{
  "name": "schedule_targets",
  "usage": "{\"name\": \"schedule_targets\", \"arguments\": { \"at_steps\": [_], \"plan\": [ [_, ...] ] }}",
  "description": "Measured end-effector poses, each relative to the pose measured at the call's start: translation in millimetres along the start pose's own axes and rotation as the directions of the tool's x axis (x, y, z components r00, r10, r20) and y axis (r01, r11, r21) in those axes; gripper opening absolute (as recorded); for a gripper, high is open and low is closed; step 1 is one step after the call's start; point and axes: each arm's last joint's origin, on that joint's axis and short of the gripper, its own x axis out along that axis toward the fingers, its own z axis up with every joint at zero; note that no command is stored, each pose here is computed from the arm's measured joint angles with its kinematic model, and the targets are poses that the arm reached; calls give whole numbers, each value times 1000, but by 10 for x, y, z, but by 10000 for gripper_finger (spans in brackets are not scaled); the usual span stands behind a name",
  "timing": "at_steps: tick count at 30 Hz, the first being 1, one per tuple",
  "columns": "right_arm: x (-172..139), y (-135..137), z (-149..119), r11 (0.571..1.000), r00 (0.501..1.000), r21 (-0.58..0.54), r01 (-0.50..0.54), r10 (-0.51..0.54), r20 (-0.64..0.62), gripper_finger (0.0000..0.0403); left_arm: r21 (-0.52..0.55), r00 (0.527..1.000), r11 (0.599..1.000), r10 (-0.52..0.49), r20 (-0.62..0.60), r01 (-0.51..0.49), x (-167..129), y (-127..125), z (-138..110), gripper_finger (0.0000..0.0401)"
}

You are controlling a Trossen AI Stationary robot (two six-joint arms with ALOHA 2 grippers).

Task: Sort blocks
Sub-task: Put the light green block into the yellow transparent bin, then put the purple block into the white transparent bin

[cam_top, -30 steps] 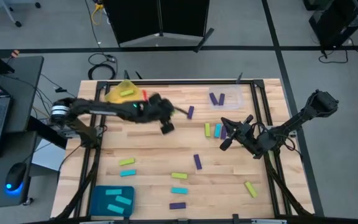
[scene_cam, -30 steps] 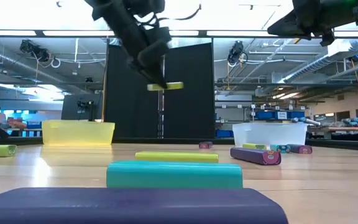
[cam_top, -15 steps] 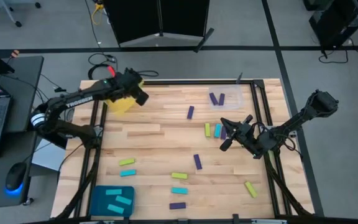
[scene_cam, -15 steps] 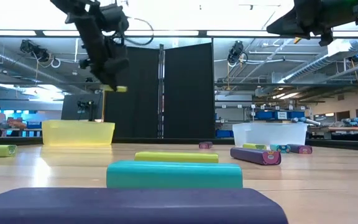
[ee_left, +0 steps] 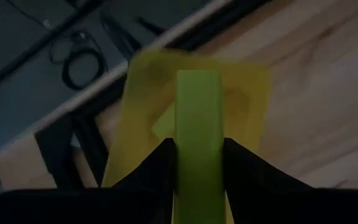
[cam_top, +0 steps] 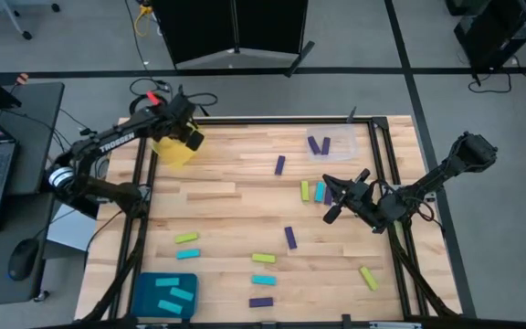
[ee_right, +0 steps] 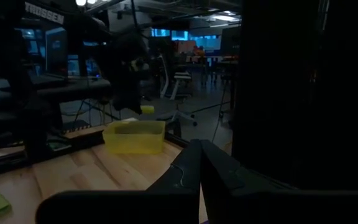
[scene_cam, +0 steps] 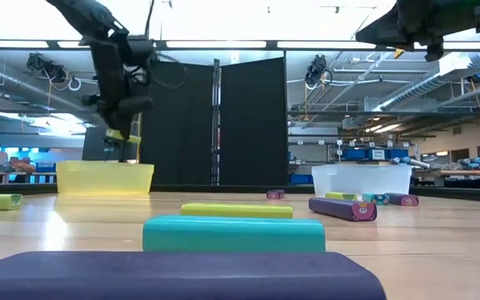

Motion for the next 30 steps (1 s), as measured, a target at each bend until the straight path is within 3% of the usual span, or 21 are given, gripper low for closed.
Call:
{"name": "schedule_targets", "arguments": {
  "at_steps": [4,10,13,16,19,22,25,30],
  "plan": [
    [0,0,0,1000,1000,1,-1,1,0,13,-7,999,1000,28,-27,-29,132,19,-104,119],
    [0,0,5,1000,1000,13,-1,1,2,13,-2,1000,1000,14,-18,-14,182,-19,-144,273],
    [0,0,6,1000,1000,31,-1,1,2,13,-3,1000,1000,-1,14,1,166,-24,-119,329],
    [0,0,5,999,1000,49,-3,3,2,13,-2,999,1000,-21,48,21,126,-28,-80,356],
    [-13,15,-10,997,999,64,-34,34,-2,13,24,982,991,-135,131,133,20,-104,-39,361],
    [-12,24,-52,994,999,102,-45,47,-19,13,73,930,961,-276,242,266,-150,-225,7,355],
    [30,66,-124,986,992,131,-106,113,-51,13,143,847,925,-379,372,351,-378,-356,48,344],
    [257,302,-198,924,919,171,-343,367,-144,13,279,677,843,-536,505,459,-720,-537,53,323]
  ]
}}
